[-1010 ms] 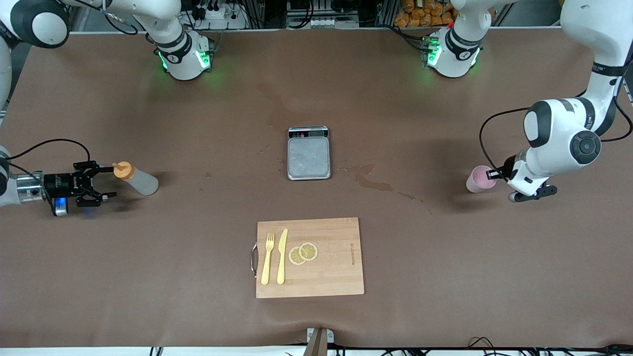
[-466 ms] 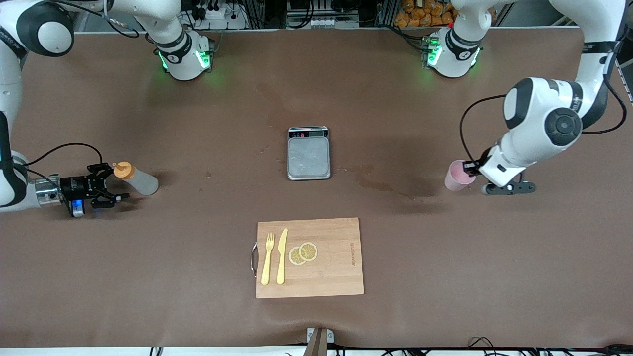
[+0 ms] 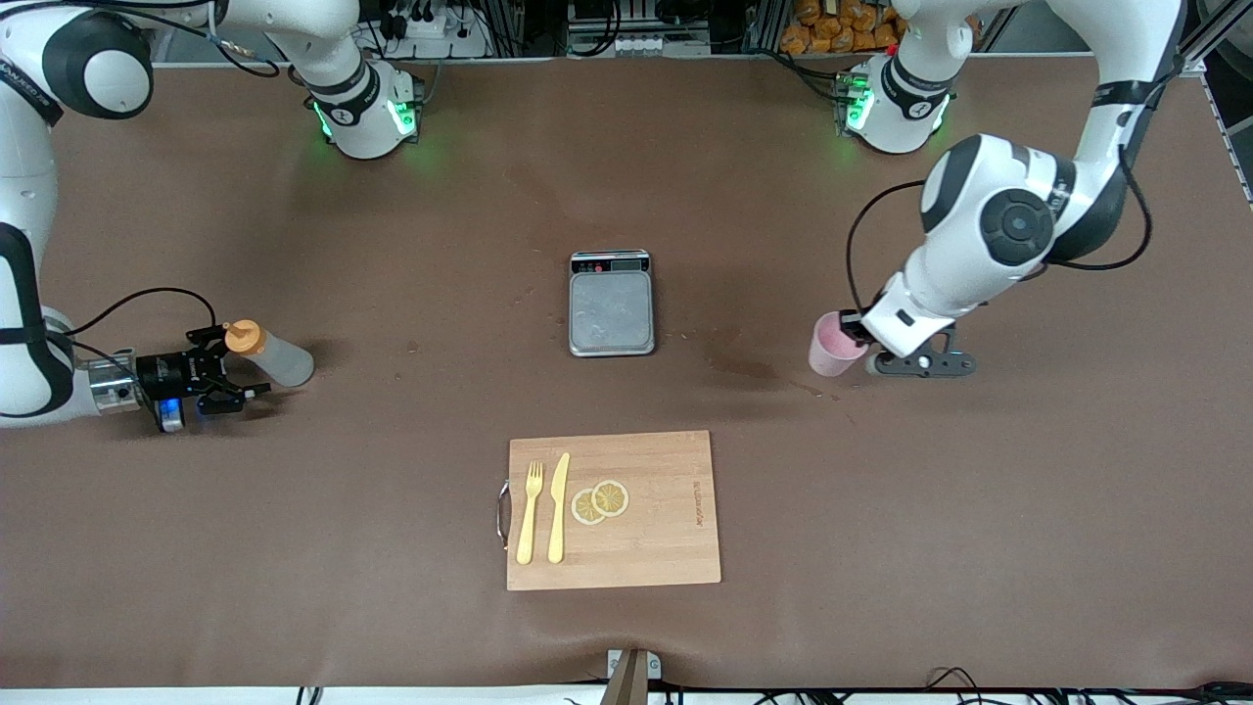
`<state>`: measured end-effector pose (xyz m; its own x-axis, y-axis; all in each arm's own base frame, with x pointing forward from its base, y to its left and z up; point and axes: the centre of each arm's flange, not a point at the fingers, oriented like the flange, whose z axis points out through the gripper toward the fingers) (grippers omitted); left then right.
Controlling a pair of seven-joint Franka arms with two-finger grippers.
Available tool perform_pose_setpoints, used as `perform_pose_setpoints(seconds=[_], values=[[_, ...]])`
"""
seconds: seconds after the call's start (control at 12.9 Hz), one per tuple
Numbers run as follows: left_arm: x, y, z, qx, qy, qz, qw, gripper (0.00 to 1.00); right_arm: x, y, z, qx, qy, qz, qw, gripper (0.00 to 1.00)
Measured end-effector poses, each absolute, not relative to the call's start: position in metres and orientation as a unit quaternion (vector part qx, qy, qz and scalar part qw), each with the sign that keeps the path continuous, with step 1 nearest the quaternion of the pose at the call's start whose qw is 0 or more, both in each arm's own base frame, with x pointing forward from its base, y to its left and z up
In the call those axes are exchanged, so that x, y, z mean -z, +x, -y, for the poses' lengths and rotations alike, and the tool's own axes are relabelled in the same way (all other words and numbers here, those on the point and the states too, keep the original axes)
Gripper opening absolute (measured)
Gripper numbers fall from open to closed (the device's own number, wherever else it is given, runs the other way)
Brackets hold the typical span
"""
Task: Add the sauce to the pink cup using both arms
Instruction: 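Lift the pink cup and carry it to the metal tray with the left gripper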
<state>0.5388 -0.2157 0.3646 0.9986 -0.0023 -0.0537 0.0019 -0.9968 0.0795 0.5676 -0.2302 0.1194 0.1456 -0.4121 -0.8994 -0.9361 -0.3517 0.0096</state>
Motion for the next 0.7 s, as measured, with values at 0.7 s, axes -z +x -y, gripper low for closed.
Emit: perform_pose_setpoints(seconds=[0.7], values=[[-0.360,0.486,0.368,0.052,0.992,-0.106,0.053,0.03,-0.105,0.569,0.206,-0.456,-0.692,-0.475,0.296,1.00]])
